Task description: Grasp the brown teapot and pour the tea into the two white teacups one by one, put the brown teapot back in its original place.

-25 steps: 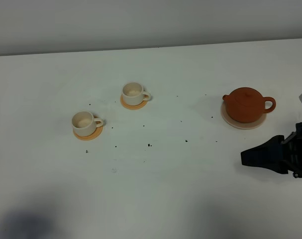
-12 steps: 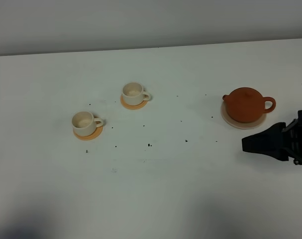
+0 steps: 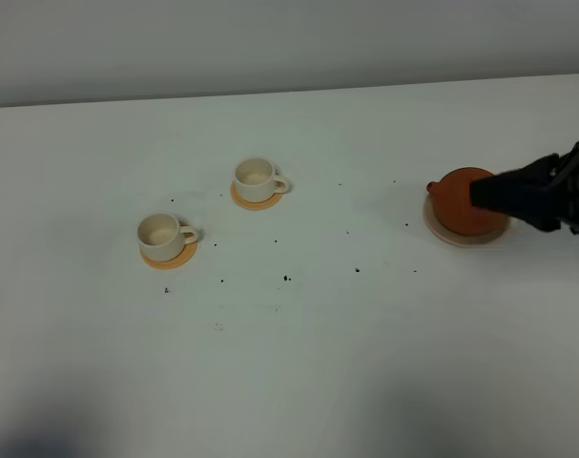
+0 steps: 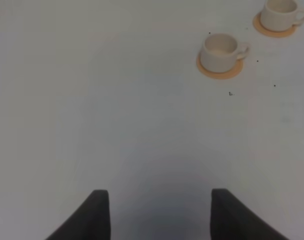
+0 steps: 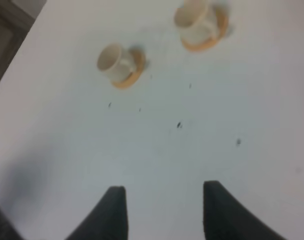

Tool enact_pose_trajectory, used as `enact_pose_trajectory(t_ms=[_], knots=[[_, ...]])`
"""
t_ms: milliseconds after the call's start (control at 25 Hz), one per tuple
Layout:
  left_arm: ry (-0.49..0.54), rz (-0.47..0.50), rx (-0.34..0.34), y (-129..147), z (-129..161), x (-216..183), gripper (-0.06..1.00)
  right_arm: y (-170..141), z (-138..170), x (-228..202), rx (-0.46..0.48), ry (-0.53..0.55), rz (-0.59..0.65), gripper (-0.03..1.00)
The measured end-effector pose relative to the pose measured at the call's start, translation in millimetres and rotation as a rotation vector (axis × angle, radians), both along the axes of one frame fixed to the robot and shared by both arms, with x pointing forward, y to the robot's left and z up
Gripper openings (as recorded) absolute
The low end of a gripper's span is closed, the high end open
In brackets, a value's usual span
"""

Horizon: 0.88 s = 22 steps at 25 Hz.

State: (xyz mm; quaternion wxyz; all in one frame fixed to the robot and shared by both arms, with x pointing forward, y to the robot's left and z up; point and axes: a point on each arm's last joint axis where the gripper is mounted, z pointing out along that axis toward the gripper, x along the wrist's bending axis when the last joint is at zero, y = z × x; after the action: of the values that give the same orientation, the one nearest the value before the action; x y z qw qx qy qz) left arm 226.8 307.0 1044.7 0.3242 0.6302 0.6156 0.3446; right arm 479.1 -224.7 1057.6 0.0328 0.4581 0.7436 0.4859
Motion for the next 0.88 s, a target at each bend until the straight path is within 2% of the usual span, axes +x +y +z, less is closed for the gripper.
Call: enact_pose_trajectory(t_ms=[160,320,520,880], knots=[[0.000,0.000,0.000,0,0,0,0.46,-4,17,18,-0.085,-0.148,-0.016,0.37],[0.000,0.001,0.001,0,0,0,0.46,-6,19,42,-0.220,-0.207,0.045,0.37],[0.000,0.001,0.002,0,0,0,0.46,-9,1,70,-0.391,-0.174,0.183,0.37],[0.000,0.002,0.002,0,0,0,0.46,-15,-53,114,-0.676,-0.091,0.402,0.37]])
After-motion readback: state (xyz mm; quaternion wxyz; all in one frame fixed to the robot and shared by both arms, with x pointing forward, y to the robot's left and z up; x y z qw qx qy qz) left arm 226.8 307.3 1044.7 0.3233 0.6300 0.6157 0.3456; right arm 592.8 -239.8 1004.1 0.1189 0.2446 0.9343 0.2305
